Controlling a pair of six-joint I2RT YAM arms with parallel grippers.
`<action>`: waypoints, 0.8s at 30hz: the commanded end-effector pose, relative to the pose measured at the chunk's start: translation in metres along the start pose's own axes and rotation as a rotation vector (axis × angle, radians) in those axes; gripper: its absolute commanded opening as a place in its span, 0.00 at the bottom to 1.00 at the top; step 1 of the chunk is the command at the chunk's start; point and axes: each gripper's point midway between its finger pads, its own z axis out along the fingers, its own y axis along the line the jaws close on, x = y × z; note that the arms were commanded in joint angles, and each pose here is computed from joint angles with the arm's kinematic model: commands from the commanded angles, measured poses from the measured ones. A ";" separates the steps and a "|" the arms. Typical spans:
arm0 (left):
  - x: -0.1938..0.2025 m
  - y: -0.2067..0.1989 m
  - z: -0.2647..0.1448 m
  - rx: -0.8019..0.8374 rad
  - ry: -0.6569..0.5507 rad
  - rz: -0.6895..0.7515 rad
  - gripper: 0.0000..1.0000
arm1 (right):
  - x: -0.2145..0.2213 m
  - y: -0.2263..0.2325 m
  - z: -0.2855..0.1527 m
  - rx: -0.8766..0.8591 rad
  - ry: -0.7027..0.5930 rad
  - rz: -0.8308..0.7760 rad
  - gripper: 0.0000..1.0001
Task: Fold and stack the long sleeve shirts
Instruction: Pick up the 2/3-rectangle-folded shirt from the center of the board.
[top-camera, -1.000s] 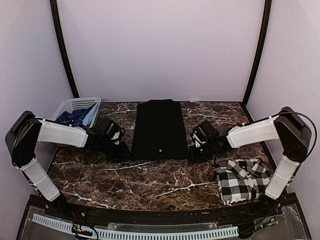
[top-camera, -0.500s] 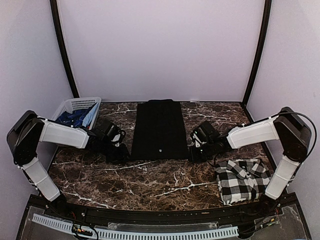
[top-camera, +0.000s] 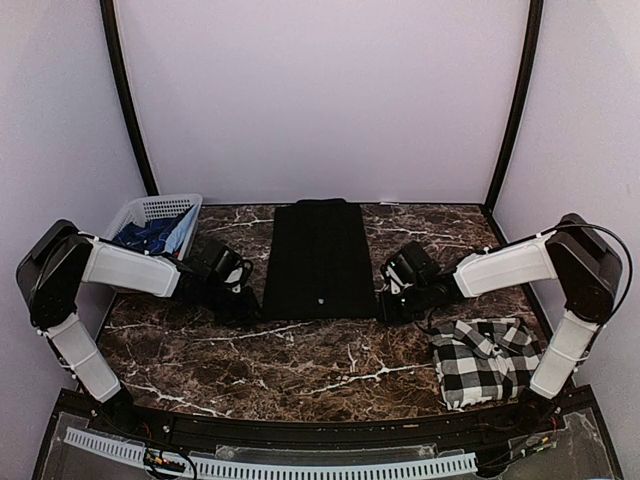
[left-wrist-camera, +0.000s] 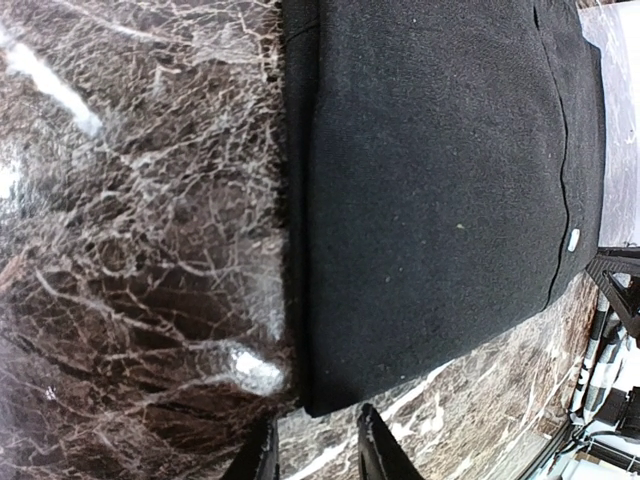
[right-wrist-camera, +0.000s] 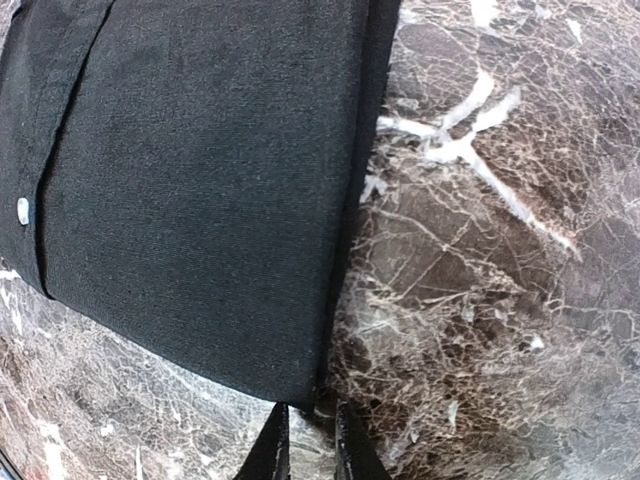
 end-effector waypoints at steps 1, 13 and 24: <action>0.007 0.005 0.006 -0.017 0.033 -0.003 0.27 | -0.008 0.004 0.005 -0.016 -0.012 0.005 0.13; 0.007 0.003 0.012 -0.017 0.040 -0.001 0.20 | -0.012 0.006 0.007 -0.021 -0.020 0.005 0.10; 0.005 0.002 0.011 -0.018 0.034 -0.005 0.12 | -0.035 0.018 -0.028 -0.055 -0.123 0.009 0.15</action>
